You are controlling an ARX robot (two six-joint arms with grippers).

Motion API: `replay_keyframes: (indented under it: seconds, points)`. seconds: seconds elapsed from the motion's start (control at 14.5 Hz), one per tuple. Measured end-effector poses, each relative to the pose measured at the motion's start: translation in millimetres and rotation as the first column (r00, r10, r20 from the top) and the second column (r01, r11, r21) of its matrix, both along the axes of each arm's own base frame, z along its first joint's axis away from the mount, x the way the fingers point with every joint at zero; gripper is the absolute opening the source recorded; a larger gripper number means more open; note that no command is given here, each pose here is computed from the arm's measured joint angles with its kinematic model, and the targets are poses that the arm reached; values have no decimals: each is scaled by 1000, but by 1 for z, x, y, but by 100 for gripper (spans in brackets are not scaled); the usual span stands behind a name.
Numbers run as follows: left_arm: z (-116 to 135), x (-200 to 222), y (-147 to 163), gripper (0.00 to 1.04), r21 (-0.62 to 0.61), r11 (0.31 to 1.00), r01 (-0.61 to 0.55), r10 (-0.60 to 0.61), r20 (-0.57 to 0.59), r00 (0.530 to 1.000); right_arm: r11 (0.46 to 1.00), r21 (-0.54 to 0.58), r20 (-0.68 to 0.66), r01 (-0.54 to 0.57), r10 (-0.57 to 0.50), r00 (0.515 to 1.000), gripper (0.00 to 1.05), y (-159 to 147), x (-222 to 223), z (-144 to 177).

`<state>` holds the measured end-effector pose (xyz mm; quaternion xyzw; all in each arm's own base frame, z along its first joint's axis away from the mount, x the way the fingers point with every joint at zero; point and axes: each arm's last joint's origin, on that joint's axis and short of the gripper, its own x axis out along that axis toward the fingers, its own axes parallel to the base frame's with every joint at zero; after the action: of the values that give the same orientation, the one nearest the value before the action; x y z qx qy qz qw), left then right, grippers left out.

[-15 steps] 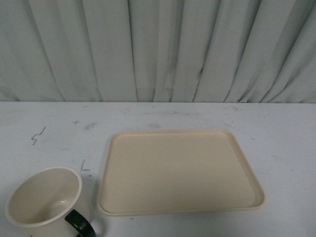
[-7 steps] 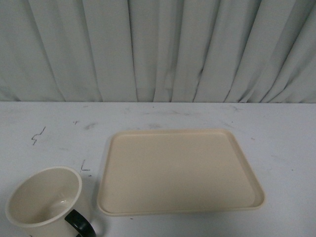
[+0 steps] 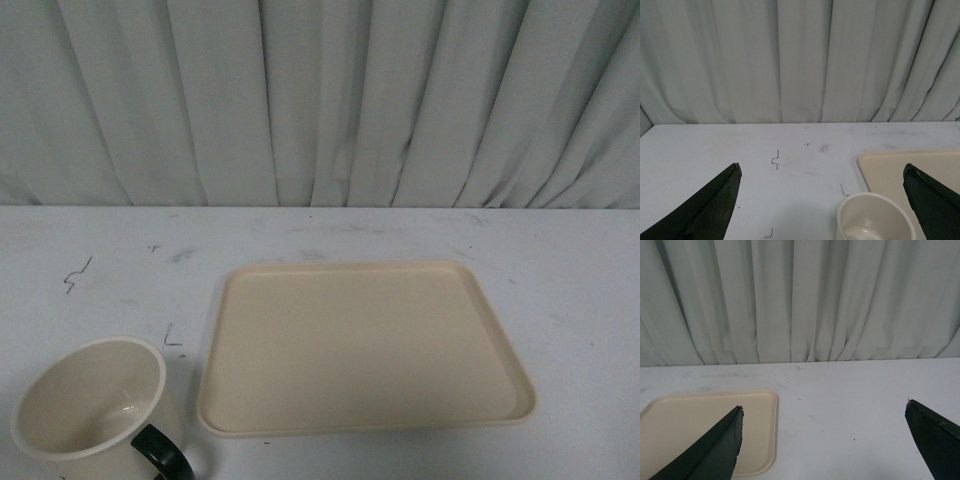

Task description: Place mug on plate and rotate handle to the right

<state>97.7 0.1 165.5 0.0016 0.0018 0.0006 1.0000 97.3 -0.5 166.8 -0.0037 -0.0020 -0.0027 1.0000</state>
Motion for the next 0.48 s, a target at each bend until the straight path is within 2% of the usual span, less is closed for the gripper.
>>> replay_keyframes:
  seconds: [0.14, 0.28, 0.48]
  points:
    - [0, 0, 0, 98, 0, 1000, 0, 0, 1, 1000, 1000, 0, 0, 0, 0, 1000, 98, 0, 0, 0]
    - [10, 10, -2, 98, 2, 1000, 29, -29, 72, 997, 1000, 0, 0, 0, 0, 1000, 98, 0, 0, 0]
    - [13, 61, -16, 98, 5, 994, 113, -113, 24, 993, 1000, 0, 0, 0, 0, 1000, 98, 0, 0, 0]
